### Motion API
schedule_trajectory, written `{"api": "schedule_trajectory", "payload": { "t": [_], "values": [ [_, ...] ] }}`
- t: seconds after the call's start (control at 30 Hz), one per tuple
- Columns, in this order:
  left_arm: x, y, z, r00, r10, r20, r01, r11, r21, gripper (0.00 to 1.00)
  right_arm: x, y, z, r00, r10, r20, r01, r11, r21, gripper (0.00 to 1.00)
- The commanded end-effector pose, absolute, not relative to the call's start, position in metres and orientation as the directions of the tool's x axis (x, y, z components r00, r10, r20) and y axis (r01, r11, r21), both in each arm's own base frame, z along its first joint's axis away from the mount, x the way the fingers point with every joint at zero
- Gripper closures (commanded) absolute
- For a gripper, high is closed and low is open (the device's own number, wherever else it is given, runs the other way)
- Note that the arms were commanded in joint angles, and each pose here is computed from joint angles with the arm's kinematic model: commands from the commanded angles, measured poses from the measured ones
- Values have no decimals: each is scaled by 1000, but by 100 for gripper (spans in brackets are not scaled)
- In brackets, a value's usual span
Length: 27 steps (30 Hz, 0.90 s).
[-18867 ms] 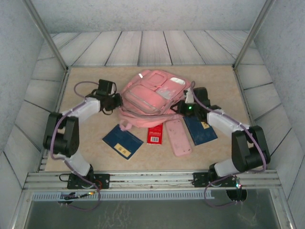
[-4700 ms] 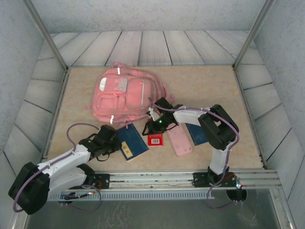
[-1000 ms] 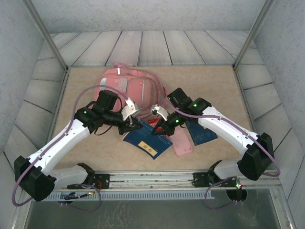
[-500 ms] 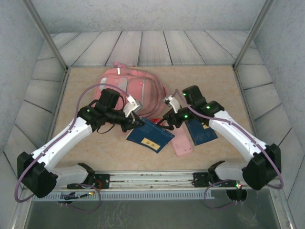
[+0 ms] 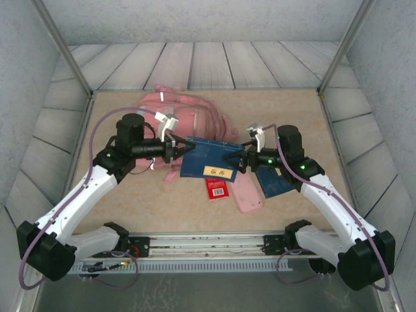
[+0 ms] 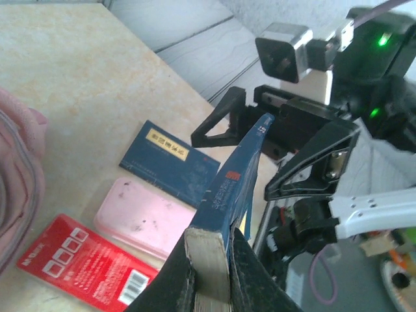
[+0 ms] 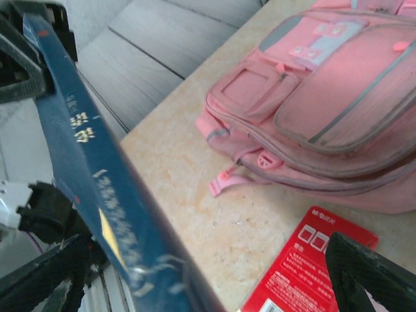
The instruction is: Pack the student bag
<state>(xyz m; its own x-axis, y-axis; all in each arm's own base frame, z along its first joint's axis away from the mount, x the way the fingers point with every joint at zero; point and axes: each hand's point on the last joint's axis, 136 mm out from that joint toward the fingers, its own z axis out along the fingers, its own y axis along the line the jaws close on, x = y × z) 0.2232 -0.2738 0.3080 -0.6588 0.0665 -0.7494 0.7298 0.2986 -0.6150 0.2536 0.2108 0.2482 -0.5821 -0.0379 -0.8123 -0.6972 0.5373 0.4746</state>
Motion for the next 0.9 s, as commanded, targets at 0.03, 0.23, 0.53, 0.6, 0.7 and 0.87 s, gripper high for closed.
{"api": "schedule_trajectory", "payload": {
  "t": [0.03,0.23,0.53,0.6,0.7,0.87],
  "values": [
    [230,-274,327,-708,-26,-706,683,227,-694,100,252,220,272,-575,41,-817,-734,415,537,9],
    [247,-269,315,-743,-60,-667,637,244,-731,100,239,227,281,-589,34,-807,-761,313,569,25],
    [264,-263,306,-760,-87,-644,608,257,-752,100,231,232,288,-639,51,-768,-743,217,633,56],
    [267,-263,306,-763,-90,-641,606,248,-756,100,233,232,285,-654,52,-754,-730,218,648,62],
    [268,-265,304,-766,-81,-638,607,239,-758,100,235,233,283,-668,51,-742,-718,214,662,73],
    [276,-262,283,-767,-60,-639,593,316,-741,99,249,226,280,-676,85,-732,-685,295,666,90]
  ]
}}
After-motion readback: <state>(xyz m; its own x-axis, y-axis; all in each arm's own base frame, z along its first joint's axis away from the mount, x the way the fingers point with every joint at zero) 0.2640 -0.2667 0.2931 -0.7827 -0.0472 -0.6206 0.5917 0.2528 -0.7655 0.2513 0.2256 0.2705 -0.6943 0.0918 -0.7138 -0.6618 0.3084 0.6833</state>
